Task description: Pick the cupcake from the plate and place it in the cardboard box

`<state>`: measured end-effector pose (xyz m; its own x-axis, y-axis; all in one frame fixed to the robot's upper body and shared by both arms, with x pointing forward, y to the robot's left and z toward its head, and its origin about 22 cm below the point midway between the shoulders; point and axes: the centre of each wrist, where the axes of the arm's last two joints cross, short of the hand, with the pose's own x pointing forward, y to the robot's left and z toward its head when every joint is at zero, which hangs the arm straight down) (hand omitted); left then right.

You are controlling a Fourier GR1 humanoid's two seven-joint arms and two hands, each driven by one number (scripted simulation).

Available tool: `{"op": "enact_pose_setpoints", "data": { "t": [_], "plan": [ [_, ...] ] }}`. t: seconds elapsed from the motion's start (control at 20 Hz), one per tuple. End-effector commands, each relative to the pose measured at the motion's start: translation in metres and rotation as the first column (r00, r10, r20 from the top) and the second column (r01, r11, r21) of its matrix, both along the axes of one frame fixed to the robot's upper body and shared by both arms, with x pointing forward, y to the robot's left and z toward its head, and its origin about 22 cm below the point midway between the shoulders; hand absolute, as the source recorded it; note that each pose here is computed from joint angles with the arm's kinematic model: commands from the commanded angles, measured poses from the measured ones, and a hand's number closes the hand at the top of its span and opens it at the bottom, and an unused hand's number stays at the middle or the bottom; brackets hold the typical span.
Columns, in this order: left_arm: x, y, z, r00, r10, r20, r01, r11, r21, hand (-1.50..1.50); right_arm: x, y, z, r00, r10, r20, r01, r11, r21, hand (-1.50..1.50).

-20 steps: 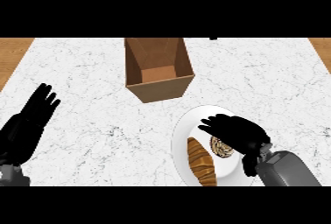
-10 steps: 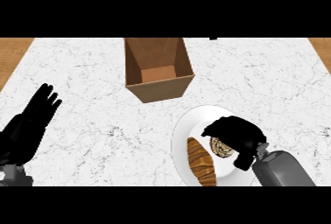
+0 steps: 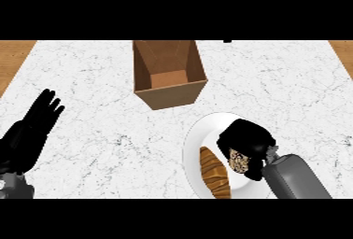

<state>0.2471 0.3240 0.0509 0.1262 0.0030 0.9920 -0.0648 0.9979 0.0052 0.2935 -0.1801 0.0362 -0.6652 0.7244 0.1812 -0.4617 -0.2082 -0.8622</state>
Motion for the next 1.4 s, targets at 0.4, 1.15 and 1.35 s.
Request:
{"op": "enact_pose_setpoints", "data": {
  "t": [0.4, 1.15, 1.35],
  "plan": [
    [0.008, -0.011, 0.005, 0.999, -0.044, 0.021, 0.044, 0.999, -0.002, 0.00, 0.027, 0.040, 0.013, 0.798, -0.597, 0.086, 0.597, 0.802, 0.019, 1.50],
    [0.032, -0.056, 0.013, 0.973, -0.228, 0.031, 0.227, 0.974, 0.007, 0.00, 0.071, 0.132, 0.157, 0.239, -0.872, 0.427, 0.833, 0.410, 0.371, 1.50],
    [0.034, -0.061, 0.012, 0.970, -0.243, 0.018, 0.243, 0.970, 0.013, 0.00, 0.072, 0.159, 0.198, 0.065, -0.884, 0.463, 0.803, 0.322, 0.501, 1.50]
  ]
}}
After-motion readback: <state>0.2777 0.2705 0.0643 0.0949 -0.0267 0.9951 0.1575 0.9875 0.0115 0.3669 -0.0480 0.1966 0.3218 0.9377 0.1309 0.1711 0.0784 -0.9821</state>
